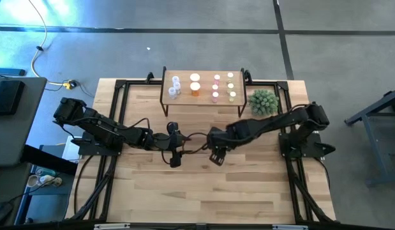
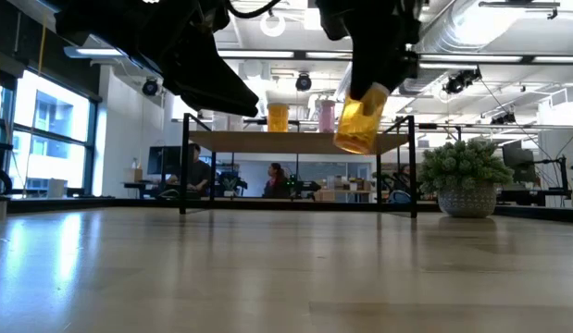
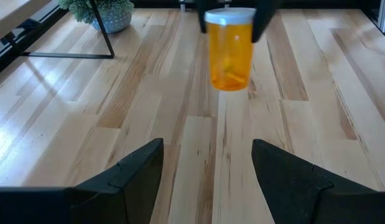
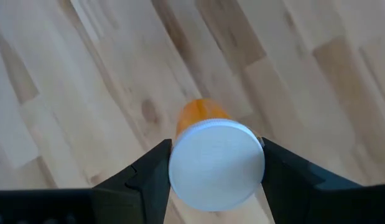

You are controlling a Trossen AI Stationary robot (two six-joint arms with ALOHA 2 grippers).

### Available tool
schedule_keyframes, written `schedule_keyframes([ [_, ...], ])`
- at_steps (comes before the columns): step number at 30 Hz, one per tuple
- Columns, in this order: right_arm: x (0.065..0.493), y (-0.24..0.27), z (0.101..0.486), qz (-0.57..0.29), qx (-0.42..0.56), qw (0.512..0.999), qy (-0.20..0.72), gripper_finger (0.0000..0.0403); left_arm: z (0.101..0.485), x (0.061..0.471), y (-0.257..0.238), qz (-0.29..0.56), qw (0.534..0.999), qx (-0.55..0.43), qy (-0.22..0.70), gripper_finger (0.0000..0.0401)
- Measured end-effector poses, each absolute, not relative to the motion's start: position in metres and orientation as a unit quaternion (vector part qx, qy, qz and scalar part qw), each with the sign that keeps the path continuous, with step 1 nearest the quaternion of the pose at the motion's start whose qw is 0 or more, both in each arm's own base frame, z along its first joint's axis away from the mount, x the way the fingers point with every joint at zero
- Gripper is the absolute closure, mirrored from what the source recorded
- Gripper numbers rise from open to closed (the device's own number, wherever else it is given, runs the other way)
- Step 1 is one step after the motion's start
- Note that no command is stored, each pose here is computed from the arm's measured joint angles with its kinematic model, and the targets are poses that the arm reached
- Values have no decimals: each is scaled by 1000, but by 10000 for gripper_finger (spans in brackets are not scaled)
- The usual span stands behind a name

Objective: Pick and place medicine bottles onto shelf by color
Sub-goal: Put the orange pill bottle aligned with the other orange pill bottles on the shelf

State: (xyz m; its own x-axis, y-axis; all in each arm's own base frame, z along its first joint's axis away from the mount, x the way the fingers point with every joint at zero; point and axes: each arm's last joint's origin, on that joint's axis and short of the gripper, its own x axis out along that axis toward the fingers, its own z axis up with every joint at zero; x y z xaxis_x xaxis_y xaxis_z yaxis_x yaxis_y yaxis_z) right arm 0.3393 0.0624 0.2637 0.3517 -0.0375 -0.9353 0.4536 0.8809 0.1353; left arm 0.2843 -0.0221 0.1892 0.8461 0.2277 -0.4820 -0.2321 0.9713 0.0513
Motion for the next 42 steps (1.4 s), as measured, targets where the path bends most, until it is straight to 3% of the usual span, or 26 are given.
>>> schedule_keyframes([
  [19, 343, 47, 267, -149, 178, 805, 546, 208, 189, 284, -22, 123, 960, -18, 249, 164],
  [29, 345, 41, 269, -142, 168, 811, 542, 208, 190, 285, -22, 136, 960, -25, 242, 108],
  [42, 363, 35, 307, -111, 169, 865, 460, 208, 203, 291, -19, 122, 977, -37, 171, 103],
])
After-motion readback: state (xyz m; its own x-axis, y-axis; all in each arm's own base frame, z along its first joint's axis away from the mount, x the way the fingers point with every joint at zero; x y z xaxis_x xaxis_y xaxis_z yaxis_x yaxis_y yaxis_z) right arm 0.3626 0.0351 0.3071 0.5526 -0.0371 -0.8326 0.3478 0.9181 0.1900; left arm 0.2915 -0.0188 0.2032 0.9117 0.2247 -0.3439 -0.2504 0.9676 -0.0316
